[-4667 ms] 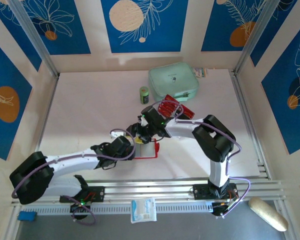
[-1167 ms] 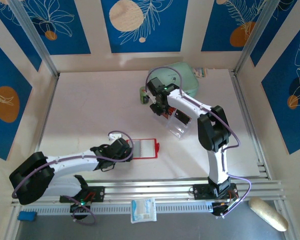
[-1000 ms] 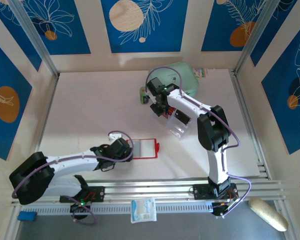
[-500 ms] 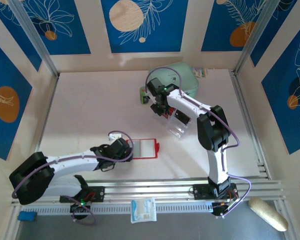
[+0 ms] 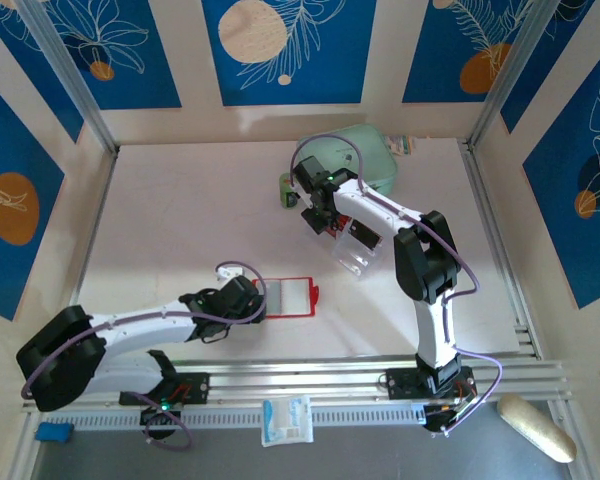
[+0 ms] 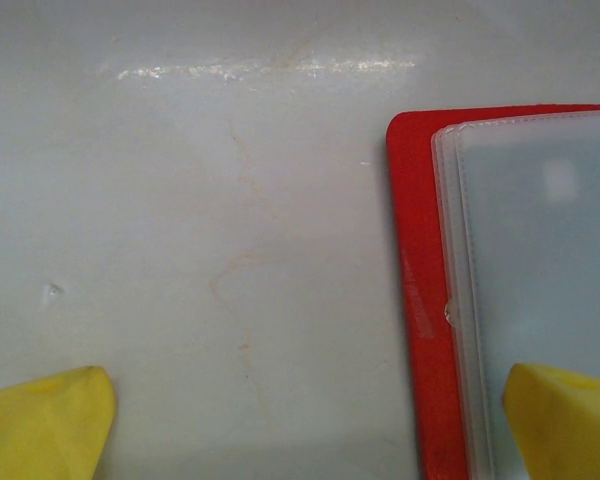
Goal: Put the credit cards into the card holder
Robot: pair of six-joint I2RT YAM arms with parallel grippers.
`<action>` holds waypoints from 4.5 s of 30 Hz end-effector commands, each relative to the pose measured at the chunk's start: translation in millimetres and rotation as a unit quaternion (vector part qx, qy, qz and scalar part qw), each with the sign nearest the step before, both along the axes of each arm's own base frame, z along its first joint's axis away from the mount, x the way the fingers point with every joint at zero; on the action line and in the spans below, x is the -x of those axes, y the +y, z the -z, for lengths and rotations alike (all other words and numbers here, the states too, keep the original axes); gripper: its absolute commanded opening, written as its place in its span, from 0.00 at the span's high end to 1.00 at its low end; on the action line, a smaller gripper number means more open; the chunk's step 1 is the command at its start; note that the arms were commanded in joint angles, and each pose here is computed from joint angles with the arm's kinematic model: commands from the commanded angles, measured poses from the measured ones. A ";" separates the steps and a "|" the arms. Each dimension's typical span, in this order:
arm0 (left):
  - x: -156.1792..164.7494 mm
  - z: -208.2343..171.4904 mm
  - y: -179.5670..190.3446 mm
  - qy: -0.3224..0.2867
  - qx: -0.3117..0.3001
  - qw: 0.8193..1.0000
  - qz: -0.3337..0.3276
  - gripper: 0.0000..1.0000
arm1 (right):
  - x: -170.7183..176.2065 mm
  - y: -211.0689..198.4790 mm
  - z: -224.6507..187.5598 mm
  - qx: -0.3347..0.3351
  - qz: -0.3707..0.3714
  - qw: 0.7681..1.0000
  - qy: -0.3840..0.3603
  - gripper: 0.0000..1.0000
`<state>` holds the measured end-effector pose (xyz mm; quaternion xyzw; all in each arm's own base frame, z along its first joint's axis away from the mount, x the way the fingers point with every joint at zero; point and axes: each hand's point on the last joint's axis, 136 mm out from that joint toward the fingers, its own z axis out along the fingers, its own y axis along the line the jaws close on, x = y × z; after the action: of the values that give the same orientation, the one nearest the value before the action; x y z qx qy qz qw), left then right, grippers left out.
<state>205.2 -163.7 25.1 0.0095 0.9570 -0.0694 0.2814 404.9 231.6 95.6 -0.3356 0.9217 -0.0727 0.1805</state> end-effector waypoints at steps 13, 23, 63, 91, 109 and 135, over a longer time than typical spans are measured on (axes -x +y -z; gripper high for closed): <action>-24.0 -55.0 -29.8 -0.035 0.015 0.998 0.054 0.00 | 24.8 17.9 -77.3 -0.040 -0.012 0.997 -0.063 1.00; -23.4 -27.7 -29.4 -0.001 -0.025 0.998 0.063 0.00 | 84.1 53.0 -106.7 -0.317 0.080 0.945 0.008 1.00; 5.1 14.3 19.9 0.065 -0.104 0.992 -0.002 0.00 | 165.0 74.6 21.6 -0.549 0.237 0.797 0.080 1.00; 7.2 16.5 19.8 0.068 -0.100 0.993 -0.002 0.00 | 172.4 64.7 52.4 -0.533 0.262 0.800 0.083 1.00; 6.8 17.4 18.9 0.067 -0.095 0.993 -0.003 0.00 | 183.2 72.3 59.0 -0.524 0.260 0.804 0.109 1.00; 7.9 20.0 19.3 0.067 -0.093 0.993 -0.003 0.00 | 193.7 75.2 72.0 -0.493 0.268 0.816 0.141 1.00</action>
<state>212.2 -165.4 21.1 0.0246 0.9691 -0.0167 0.2451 215.8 303.0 31.0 0.0579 0.8944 0.4034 0.1844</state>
